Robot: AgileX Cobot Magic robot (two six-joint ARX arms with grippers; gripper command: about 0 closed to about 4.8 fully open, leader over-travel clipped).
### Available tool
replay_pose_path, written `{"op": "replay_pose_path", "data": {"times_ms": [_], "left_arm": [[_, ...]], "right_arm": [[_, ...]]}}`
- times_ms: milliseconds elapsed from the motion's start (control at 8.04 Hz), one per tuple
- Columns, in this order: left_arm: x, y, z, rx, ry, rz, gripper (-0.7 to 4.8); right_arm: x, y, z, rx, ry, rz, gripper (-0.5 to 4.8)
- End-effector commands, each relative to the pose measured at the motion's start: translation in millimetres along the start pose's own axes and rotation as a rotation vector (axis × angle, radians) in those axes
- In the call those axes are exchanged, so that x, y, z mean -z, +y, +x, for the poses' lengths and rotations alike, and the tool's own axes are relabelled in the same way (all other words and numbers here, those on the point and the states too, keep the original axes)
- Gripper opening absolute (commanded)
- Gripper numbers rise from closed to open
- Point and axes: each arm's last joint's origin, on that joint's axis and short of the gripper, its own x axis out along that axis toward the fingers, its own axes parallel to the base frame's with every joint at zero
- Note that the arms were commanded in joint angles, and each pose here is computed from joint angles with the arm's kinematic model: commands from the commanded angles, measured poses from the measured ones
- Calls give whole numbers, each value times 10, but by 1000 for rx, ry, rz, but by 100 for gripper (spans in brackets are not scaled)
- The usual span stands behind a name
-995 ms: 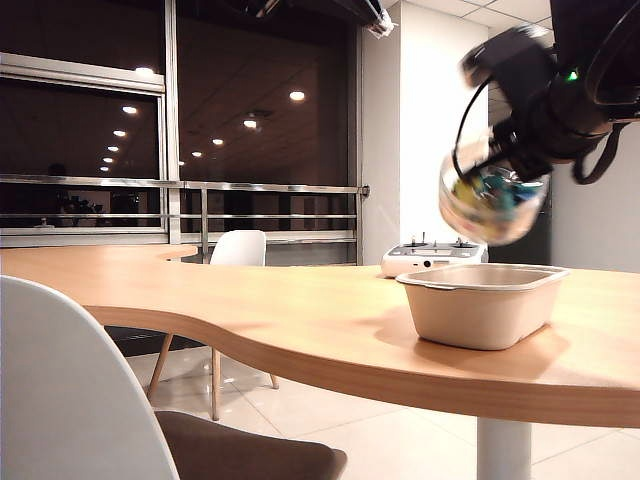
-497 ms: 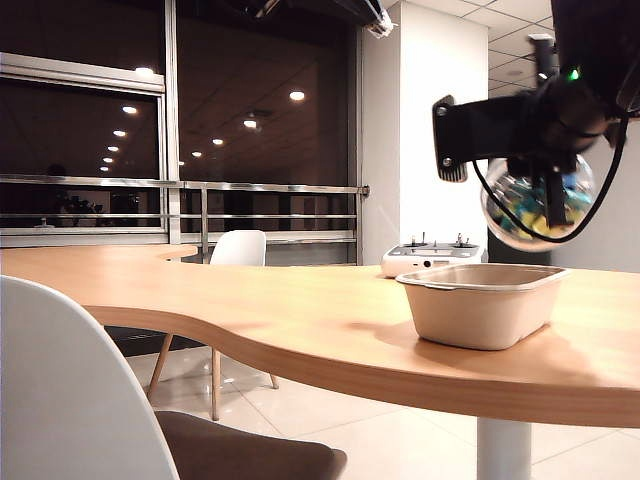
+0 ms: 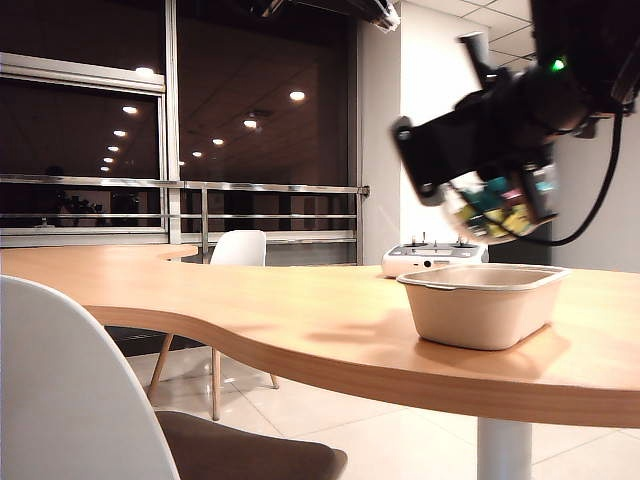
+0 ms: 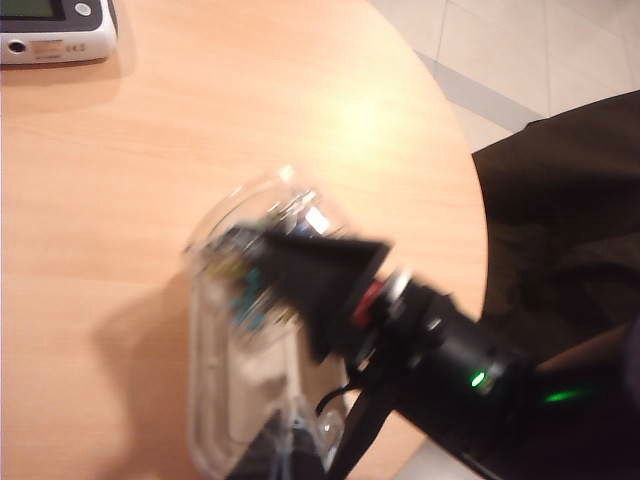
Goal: Pick up the box filled with clips, pour some clips from it into the rectangular paper box, and then put the clip box back on the table.
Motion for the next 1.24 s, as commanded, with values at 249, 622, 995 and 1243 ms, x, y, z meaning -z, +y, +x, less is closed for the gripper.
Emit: {"op": "replay_pose_path", "data": {"times_ms": [249,622,995,1243], "left_arm": [[0,-35,-27,69,10,12,-6],[-1,-38,-27,79,10,11,-6],[-2,-38,-27,79,9,4,-6],[-5,-38,-27,79,6,5,-6]], "right_arm": [[-61,58,33,-40,-10,37,-2],[171,-193,-94,116,292,698,-1],[568,-351,-489,44,352,1135,-1],[896,-274,-782,-18,532,1341,-1]]}}
